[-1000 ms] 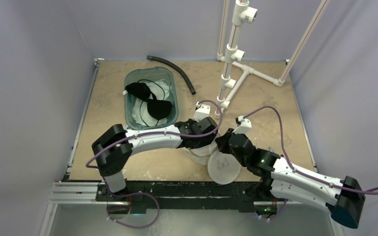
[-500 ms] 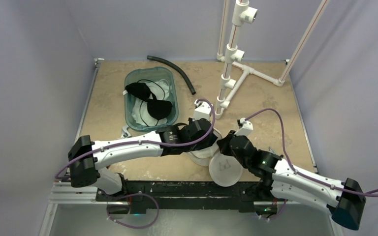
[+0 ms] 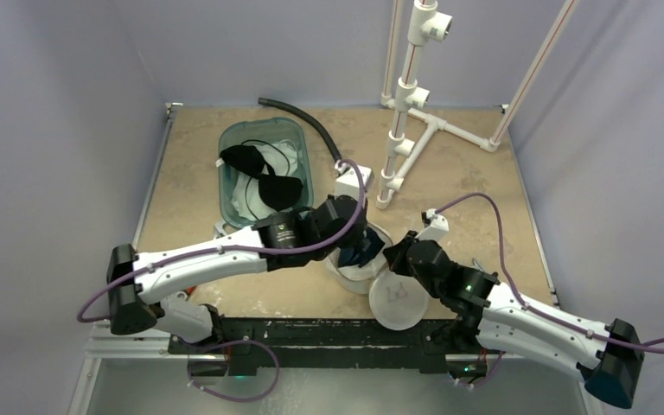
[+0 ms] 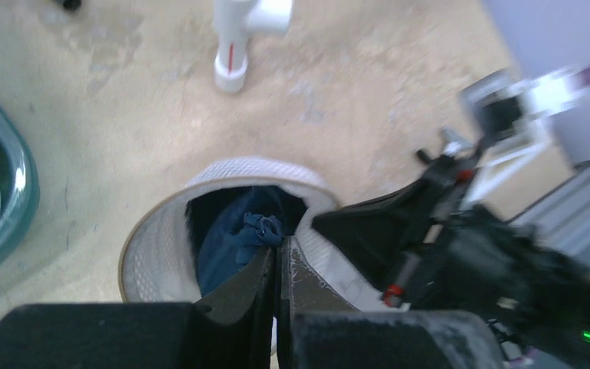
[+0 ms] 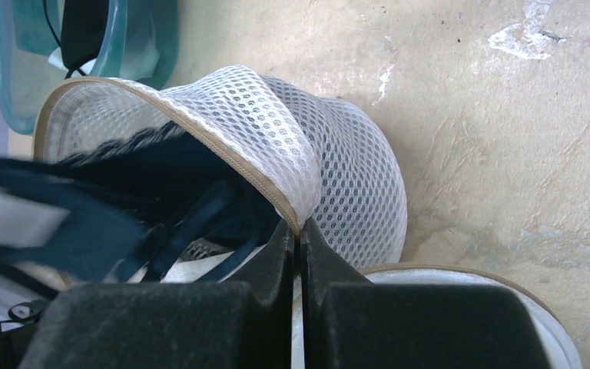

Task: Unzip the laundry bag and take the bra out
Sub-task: Pick up the bra from the laundry bag.

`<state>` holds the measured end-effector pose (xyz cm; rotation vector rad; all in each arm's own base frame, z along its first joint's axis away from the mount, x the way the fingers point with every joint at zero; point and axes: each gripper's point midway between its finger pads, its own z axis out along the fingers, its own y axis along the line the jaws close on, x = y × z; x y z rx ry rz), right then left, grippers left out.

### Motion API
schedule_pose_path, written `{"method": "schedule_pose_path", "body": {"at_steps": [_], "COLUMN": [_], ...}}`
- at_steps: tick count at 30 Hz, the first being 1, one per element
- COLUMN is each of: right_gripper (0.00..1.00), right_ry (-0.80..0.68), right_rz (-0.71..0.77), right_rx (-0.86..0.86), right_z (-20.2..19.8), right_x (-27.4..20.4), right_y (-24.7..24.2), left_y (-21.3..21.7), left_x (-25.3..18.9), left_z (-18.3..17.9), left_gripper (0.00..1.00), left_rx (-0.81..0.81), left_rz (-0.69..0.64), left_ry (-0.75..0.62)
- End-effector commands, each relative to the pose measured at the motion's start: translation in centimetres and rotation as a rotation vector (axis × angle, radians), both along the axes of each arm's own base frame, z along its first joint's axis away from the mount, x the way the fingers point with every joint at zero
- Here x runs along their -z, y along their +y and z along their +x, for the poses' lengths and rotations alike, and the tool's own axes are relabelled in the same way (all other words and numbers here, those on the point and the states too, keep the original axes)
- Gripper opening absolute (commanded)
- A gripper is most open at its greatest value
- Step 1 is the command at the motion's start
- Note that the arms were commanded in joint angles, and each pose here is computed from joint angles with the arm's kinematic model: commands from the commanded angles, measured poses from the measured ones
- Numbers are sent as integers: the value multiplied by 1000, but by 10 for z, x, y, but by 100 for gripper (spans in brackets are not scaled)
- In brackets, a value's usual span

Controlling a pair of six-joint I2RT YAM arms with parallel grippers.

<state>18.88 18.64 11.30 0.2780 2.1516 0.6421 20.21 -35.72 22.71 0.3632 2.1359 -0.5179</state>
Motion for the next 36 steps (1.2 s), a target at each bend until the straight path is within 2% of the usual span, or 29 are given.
{"method": "schedule_pose_path", "body": {"at_steps": [1,5,7,11,14,24,30,33,36], "right_gripper": [0,0,11,44,56,76,80,81,81], "right_ry": [3,-4,-10,-43,-77,-231,-394,-502,-549], "right_rz": [18,31,41,96,136,265,329,385,427], "right_rx": [25,27,26,2,-14,-165,-273,-388,-430], "right_z": [1,1,1,0,-2,-16,-36,-55,-65], "right_x": [-3,-7,-10,-27,-44,-111,-164,-195,-214], "right_y": [-2,-3,-2,2,3,13,5,7,7], "left_y": [-1,-6,-4,2,5,10,41,63,73], "left_x": [-114,-146,-161,-186,-204,-251,-267,-272,-277], "left_z": [-6,-17,-21,-23,-23,-26,-12,-3,-2], "left_gripper": [0,0,0,0,0,0,0,0,0], "left_rx": [69,147,167,179,185,205,93,15,23], "left_rz": [-223,-268,-299,-330,-344,-411,-355,-315,-284], "left_ry": [-128,-140,-152,-186,-206,-270,-344,-397,-459]}}
